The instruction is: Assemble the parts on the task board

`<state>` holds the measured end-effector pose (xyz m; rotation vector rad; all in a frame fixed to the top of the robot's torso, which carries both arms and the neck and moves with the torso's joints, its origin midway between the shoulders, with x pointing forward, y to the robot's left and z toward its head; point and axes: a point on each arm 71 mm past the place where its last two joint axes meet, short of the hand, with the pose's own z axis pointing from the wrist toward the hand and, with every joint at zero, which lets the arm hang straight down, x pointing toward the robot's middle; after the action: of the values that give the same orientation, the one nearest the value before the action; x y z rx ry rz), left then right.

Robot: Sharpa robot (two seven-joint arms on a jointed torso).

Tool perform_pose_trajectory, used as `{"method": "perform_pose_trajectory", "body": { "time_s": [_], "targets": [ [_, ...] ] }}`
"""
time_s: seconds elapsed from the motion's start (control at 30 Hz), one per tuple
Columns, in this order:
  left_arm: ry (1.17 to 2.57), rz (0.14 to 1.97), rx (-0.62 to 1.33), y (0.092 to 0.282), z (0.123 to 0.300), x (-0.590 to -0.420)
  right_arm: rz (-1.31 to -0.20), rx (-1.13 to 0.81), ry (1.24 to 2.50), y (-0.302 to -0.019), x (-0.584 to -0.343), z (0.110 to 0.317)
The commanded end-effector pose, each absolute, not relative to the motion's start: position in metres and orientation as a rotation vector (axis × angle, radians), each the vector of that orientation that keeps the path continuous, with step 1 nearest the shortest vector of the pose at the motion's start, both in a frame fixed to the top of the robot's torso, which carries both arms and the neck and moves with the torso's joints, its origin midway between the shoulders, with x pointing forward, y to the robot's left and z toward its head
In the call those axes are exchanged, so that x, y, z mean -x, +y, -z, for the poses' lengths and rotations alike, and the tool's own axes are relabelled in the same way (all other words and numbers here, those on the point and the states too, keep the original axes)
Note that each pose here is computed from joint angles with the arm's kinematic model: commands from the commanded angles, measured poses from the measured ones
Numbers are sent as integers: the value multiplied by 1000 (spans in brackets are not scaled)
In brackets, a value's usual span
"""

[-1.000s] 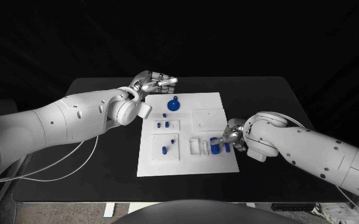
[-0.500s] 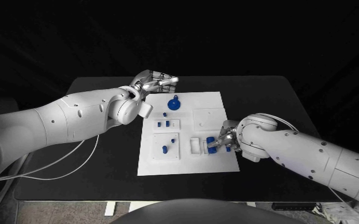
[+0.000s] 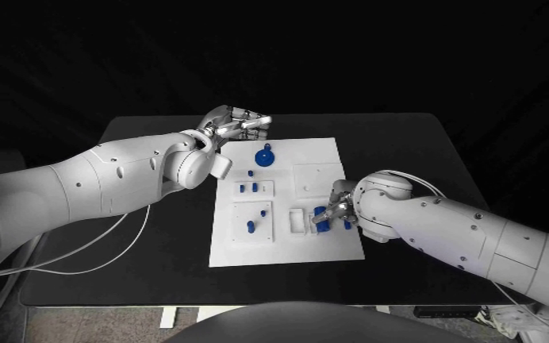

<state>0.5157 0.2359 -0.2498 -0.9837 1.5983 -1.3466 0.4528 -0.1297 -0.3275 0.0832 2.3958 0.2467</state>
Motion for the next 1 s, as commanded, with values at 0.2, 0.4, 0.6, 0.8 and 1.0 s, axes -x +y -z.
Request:
{"method": "perform_pose_trajectory", "body": {
  "time_s": [0.2, 0.4, 0.6, 0.8, 1.0],
  "targets": [
    [1615, 1392, 1020, 230, 251, -514, -243, -29, 2354, -127, -449, 337],
    [1616, 1407, 1043, 229, 251, -513, -227, -61, 2322, -133, -453, 337],
    [1616, 1408, 1049, 230, 251, -514, -231, -107, 2319, -136, -453, 338],
    [1617, 1408, 1051, 231, 252, -514, -243, -160, 2306, -140, -453, 337],
    [1616, 1402, 1053, 234, 252, -515, -321, -293, 2307, -145, -451, 335]
  ]
}}
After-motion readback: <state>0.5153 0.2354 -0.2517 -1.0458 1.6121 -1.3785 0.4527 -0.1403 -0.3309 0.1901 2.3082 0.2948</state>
